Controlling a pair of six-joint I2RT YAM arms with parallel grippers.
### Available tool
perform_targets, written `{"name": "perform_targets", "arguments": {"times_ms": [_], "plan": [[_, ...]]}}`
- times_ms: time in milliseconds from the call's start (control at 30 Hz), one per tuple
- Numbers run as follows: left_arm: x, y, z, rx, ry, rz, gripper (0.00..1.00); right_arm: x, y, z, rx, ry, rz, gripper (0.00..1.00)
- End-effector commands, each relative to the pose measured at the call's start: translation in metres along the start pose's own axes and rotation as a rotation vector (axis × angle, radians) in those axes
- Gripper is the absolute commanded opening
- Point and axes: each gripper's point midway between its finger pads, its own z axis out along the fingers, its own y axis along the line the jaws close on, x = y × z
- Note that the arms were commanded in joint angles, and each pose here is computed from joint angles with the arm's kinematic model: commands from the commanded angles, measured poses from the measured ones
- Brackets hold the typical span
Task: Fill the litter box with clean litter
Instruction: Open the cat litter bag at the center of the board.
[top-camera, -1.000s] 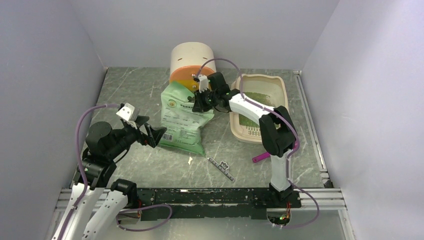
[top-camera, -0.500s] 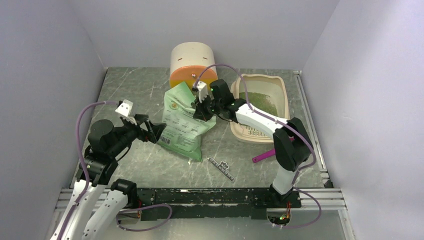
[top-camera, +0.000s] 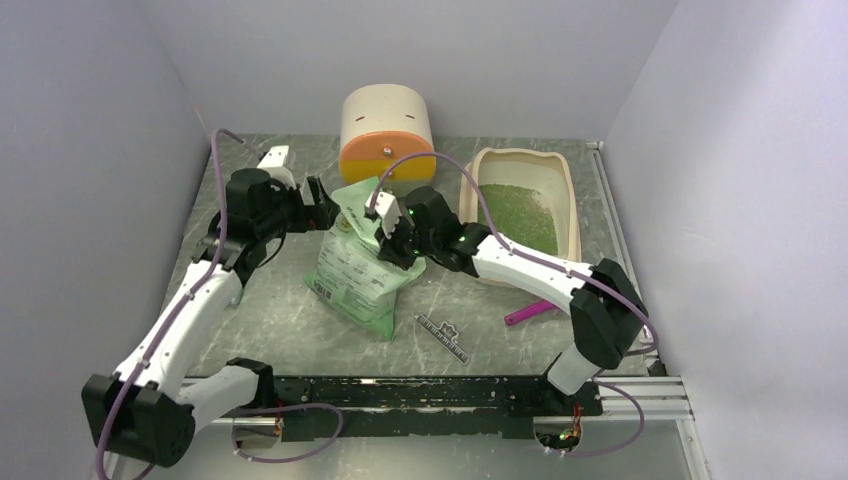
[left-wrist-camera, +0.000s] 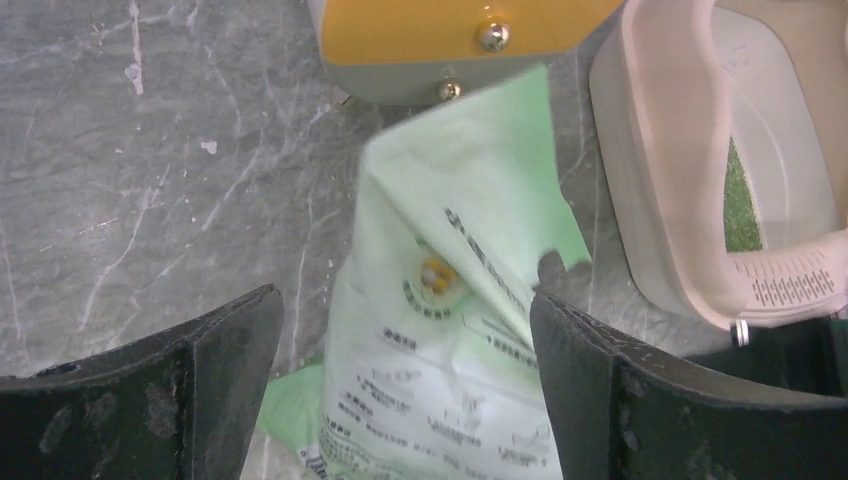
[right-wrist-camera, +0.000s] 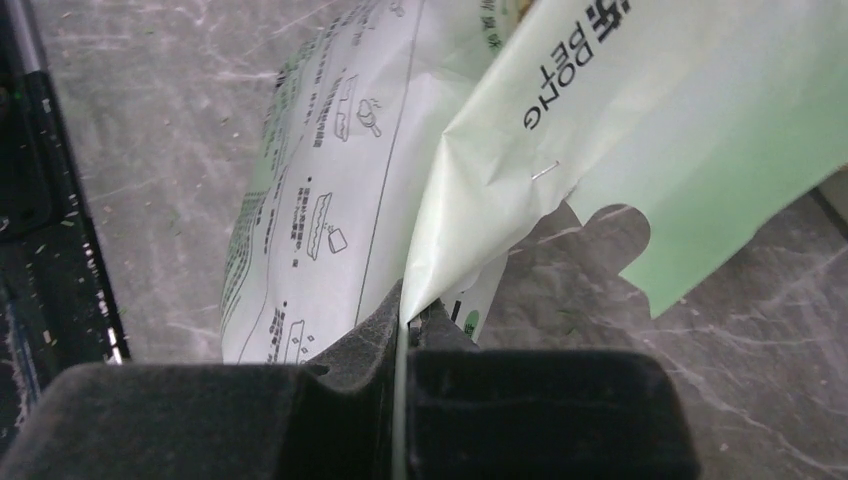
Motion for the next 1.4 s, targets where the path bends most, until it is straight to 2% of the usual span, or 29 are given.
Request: {"name": "perform_targets", "arguments": {"times_ms": [0,100,367,533,600,767,1033,1133,1200,1267,1367], "plan": [[-0.029,-0.01,0.006,0.094,-0.038,-0.028,0.97,-0.041,0.052,-0.016,-0.127,-0.145,-0.079,0.0],[-0.038,-0.023,0.014,0.232,-0.056,0.035,0.97,-0.04,0.056,-0.018,-0.125,-0.163,-0.079,0.0],[-0.04,-0.033,0.057,0.526,0.065,0.109,0.97,-0.041,0.057,-0.015,-0.116,-0.16,-0.082,0.0],[-0.023,-0.04,0.084,0.696,0.161,0.112,0.97,-0.043,0.058,-0.014,-0.11,-0.163,-0.077,0.0],[-0.018,-0.039,0.092,0.706,0.189,0.125,0.93,-0.044,0.057,-0.014,-0.105,-0.162,-0.077,0.0],[-0.007,-0.049,0.101,0.725,0.186,0.24,0.95,-0.047,0.058,-0.016,-0.104,-0.161,-0.079,0.0],[0.043,-0.062,0.102,0.87,0.364,0.309,0.91,-0.046,0.056,-0.018,-0.086,-0.159,-0.084,0.0],[0.056,-0.063,0.101,0.871,0.42,0.345,0.89,-0.047,0.055,-0.02,-0.076,-0.163,-0.087,0.0],[0.062,-0.063,0.099,0.88,0.447,0.361,0.84,-0.048,0.054,-0.02,-0.072,-0.169,-0.083,0.0],[0.066,-0.063,0.094,0.898,0.474,0.356,0.76,-0.049,0.053,-0.021,-0.064,-0.176,-0.082,0.0],[0.063,-0.066,0.088,0.913,0.476,0.365,0.5,-0.049,0.048,-0.022,-0.036,-0.184,-0.074,0.0]]}}
